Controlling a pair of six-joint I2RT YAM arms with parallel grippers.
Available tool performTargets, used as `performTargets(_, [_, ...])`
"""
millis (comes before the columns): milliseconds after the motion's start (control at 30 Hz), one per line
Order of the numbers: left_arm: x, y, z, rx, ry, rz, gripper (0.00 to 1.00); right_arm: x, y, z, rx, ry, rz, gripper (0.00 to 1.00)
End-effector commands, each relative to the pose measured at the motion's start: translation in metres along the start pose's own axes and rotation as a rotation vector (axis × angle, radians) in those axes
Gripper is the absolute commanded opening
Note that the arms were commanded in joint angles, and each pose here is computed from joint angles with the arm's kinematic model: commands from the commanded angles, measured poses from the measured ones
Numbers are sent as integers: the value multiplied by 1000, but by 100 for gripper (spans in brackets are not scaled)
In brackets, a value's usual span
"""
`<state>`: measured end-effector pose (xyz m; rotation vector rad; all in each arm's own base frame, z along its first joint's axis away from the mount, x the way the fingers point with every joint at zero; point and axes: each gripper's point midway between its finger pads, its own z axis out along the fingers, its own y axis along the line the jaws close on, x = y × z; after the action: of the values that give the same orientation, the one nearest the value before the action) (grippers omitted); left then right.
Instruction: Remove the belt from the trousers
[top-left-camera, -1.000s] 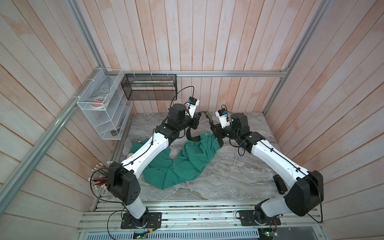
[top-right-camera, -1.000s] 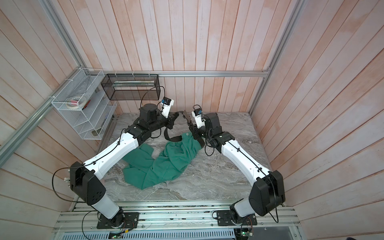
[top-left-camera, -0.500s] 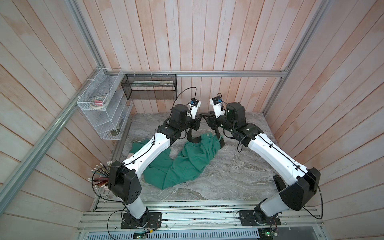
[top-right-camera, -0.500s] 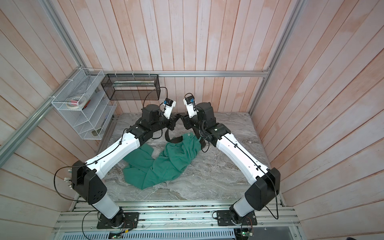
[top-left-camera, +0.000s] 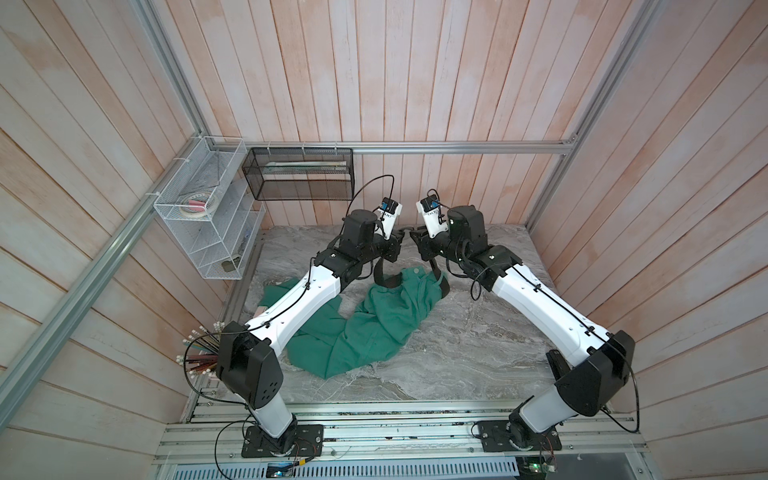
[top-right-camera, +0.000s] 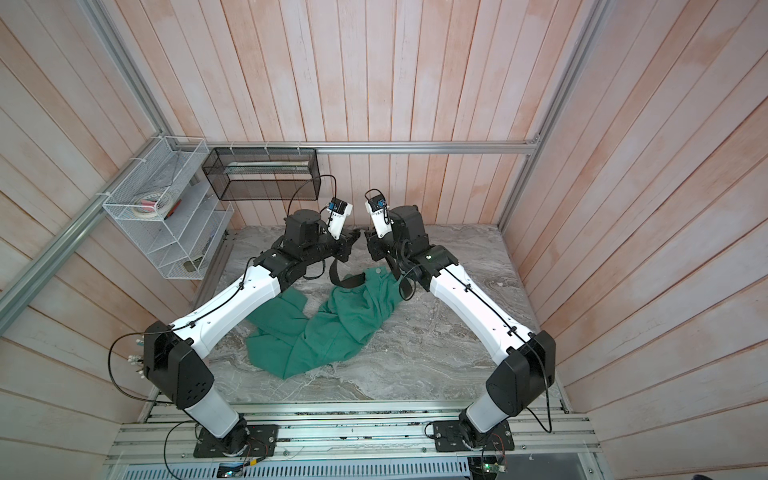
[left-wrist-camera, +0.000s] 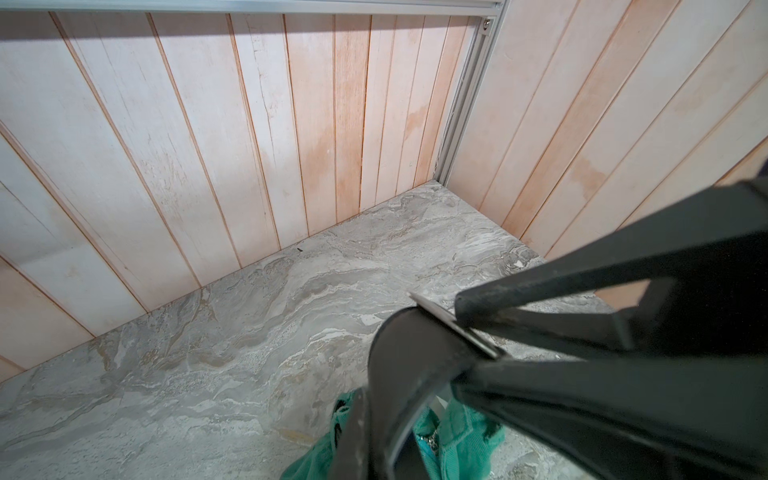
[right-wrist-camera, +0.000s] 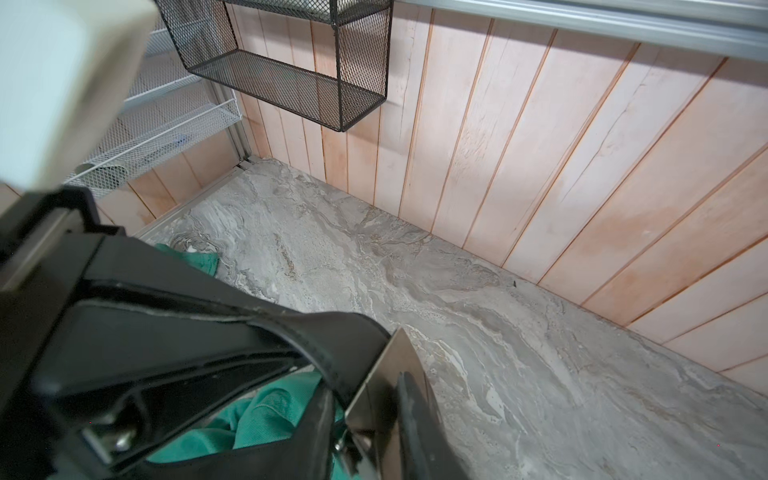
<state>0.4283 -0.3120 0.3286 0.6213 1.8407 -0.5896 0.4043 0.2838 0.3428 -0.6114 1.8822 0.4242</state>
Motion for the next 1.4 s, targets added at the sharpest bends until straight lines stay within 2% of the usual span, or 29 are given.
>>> performTargets(0, [-31,-12,-7,35,-89,0,0,17,5,5,-20,42,13,25])
performTargets(200, [-34,-11,-9,29,-92,0,0,30,5,5,-33,60,35,11])
performTargets(300, [-35,-11,-10,27,-93,0,0,39,5,4,-59,67,67,8])
performTargets(467, [-42,-11,-14,33,-110,2,0,56,4,2,-87,72,103,8])
performTargets(633, [-56,-7,-26,67,-163,-72,0,82,-3,4,-88,102,137,15])
performTargets(833, [-63,-1,-35,57,-185,-70,0,109,-15,9,-70,147,177,21])
performTargets(1200, [-59,2,-41,52,-183,-81,0,141,-34,17,-22,214,249,18])
performTargets(1367, [-58,1,-40,62,-177,-82,0,143,-35,17,-23,212,262,15])
